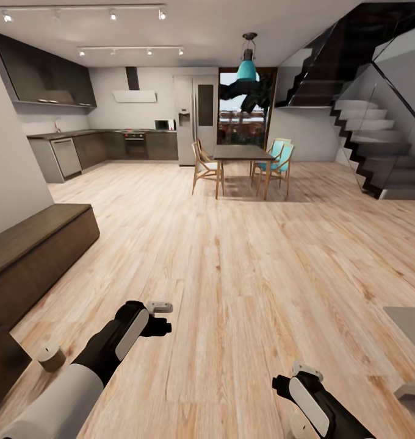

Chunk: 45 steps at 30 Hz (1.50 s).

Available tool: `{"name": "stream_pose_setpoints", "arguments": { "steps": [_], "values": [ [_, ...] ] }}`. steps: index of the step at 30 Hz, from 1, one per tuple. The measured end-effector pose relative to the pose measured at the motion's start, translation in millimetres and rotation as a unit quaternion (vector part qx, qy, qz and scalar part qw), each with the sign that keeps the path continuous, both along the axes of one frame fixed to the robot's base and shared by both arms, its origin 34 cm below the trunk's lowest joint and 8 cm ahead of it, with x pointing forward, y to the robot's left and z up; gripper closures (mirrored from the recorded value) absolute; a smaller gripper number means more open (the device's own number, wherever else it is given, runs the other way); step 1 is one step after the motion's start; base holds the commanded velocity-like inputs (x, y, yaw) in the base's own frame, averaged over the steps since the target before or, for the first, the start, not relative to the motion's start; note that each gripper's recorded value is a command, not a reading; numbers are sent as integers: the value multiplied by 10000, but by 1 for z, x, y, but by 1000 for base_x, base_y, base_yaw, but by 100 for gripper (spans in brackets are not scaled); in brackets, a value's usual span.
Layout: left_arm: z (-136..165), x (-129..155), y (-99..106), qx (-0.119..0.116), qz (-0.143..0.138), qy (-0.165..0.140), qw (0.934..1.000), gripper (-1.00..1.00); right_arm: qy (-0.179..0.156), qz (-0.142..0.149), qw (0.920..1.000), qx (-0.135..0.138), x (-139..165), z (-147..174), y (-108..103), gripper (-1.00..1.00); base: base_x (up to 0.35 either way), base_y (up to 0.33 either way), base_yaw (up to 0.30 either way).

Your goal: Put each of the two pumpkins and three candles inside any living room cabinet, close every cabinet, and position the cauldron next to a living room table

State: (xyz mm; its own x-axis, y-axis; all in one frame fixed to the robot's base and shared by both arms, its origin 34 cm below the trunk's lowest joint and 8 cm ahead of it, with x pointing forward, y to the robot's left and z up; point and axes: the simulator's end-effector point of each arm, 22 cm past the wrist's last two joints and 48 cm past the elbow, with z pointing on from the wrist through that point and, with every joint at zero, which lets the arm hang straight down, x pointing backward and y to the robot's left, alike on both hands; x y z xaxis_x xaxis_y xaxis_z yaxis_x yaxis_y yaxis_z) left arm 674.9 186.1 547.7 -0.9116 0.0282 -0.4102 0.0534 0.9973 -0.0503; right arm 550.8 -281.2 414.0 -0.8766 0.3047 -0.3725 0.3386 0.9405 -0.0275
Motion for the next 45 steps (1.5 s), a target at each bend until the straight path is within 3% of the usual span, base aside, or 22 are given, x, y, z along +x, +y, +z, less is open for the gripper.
{"name": "stream_pose_setpoints", "arguments": {
  "steps": [45],
  "values": [
    [-97, -22, -4, -20, -15, -11, 10000, -100, -6, -81, 10000, -26, -22, -97, -10, -100, 0, 0, 0]
  ]
}}
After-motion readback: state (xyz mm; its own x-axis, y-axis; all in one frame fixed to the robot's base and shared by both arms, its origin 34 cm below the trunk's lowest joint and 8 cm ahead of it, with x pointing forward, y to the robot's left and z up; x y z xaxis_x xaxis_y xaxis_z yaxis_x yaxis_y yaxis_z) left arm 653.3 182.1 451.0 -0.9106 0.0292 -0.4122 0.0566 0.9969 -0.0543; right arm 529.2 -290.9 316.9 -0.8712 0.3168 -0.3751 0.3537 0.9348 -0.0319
